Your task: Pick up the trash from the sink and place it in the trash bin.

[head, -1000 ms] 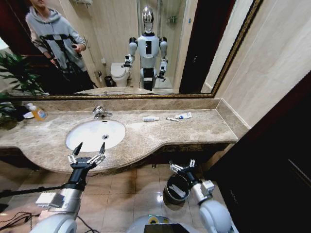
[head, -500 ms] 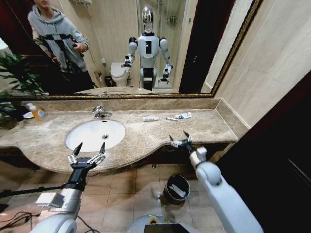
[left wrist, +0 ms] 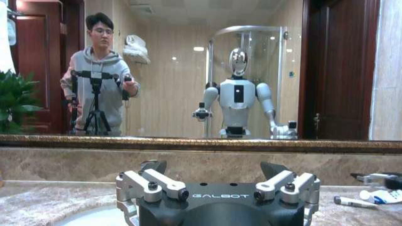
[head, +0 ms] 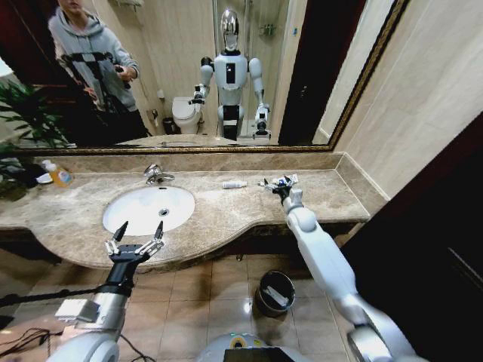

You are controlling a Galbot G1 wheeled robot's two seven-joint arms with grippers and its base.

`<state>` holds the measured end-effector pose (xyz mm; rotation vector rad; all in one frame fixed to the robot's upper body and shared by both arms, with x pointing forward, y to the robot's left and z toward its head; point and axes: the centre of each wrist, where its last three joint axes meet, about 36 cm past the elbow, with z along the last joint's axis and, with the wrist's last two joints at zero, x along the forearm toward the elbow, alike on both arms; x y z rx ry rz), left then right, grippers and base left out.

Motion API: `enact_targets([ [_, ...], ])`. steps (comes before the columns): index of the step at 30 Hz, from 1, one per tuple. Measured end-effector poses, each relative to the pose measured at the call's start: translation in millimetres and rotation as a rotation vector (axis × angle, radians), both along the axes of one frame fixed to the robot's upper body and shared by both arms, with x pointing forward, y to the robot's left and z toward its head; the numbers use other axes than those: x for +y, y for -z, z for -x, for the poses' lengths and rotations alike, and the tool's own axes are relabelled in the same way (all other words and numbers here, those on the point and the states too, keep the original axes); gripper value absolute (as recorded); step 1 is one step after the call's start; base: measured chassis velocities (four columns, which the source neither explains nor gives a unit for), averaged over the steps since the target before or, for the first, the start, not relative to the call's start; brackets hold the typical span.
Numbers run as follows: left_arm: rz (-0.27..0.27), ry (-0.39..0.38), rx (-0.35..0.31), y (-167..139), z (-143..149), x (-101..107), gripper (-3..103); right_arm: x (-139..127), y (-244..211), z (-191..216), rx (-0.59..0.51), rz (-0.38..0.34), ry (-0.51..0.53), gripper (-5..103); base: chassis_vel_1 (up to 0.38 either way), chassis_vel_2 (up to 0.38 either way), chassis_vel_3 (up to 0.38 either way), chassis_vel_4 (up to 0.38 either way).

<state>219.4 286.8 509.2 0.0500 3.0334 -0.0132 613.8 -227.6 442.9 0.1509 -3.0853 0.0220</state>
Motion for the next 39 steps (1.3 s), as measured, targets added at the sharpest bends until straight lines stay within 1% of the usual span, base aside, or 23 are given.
enact_targets([
  [1,0.0,0.0,0.0,0,0,0,100,0,0,0,0.0,0.0,0.0,100,0.0,0.0,0.0,0.0],
  [4,0.0,0.0,0.0,0,0,0,100,9,6,-17,0.035,-0.036,0.008,100,0.0,0.0,0.0,0.0],
  [7,0.0,0.0,0.0,0,0,0,100,9,10,-19,0.045,-0.043,0.016,100,0.0,0.0,0.0,0.0],
  [10,0.0,0.0,0.0,0,0,0,100,0,17,-18,0.052,-0.039,0.04,100,0.0,0.0,0.0,0.0],
  [12,0.0,0.0,0.0,0,0,0,100,-11,24,-17,0.057,-0.019,0.067,100,0.0,0.0,0.0,0.0],
  [17,0.0,0.0,0.0,0,0,0,100,-20,37,-17,0.067,-0.001,0.098,100,0.0,0.0,0.0,0.0],
  [22,0.0,0.0,0.0,0,0,0,100,-13,41,-23,0.07,-0.004,0.096,100,0.0,0.0,0.0,0.0],
  [26,0.0,0.0,0.0,0,0,0,100,-1,42,-36,0.063,-0.012,0.086,100,0.0,0.0,0.0,0.0],
  [37,0.0,0.0,0.0,0,0,0,100,-3,44,-54,0.068,-0.015,0.097,100,0.0,0.0,0.0,0.0],
  [38,0.0,0.0,0.0,0,0,0,100,-3,45,-55,0.071,-0.015,0.098,103,0.0,0.0,0.0,0.0],
  [39,0.0,0.0,0.0,0,0,0,100,-4,47,-56,0.078,-0.016,0.102,101,0.0,0.0,0.0,0.0],
])
